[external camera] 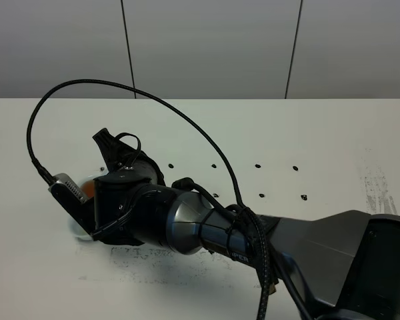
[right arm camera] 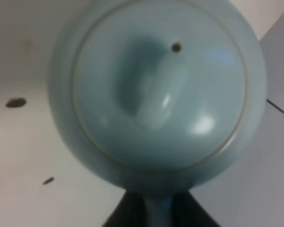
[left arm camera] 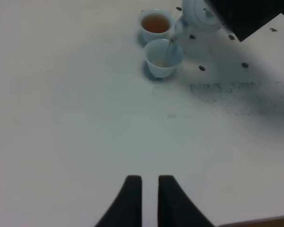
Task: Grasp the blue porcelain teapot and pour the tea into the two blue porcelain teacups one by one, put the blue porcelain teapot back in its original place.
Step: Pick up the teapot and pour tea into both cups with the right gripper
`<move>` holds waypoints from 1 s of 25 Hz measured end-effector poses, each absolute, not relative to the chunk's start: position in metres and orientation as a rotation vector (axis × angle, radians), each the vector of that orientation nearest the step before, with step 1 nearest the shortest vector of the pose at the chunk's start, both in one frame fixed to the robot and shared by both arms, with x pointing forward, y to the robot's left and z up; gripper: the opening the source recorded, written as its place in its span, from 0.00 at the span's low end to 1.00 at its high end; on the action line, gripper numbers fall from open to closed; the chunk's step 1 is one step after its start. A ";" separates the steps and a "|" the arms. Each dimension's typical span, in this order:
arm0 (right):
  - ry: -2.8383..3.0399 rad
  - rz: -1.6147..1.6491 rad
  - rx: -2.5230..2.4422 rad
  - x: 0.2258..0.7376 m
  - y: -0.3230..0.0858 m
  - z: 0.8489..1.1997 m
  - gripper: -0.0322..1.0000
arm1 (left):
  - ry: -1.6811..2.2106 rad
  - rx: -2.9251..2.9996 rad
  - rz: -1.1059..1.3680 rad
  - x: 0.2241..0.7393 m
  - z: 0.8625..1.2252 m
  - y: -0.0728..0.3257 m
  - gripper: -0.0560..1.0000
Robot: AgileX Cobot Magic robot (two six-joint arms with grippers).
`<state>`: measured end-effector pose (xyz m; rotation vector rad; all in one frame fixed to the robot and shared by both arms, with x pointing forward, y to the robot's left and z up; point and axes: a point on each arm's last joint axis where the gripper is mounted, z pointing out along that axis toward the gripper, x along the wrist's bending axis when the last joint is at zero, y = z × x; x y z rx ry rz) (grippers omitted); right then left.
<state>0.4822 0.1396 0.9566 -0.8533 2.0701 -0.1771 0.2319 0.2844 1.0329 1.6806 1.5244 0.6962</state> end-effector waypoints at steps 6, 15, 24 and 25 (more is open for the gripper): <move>2.045 -0.189 -0.864 0.483 0.140 0.958 0.07 | 1.524 1.681 0.696 0.232 1.033 0.284 0.16; 2.034 -0.194 -0.885 0.480 0.142 0.958 0.07 | 1.524 1.681 0.696 0.232 1.033 0.284 0.16; 1.986 -0.245 -0.902 0.482 0.141 0.961 0.07 | 1.524 1.681 0.696 0.232 1.033 0.284 0.16; 1.984 -0.246 -0.904 0.481 0.141 0.961 0.07 | 1.524 1.681 0.696 0.232 1.033 0.284 0.16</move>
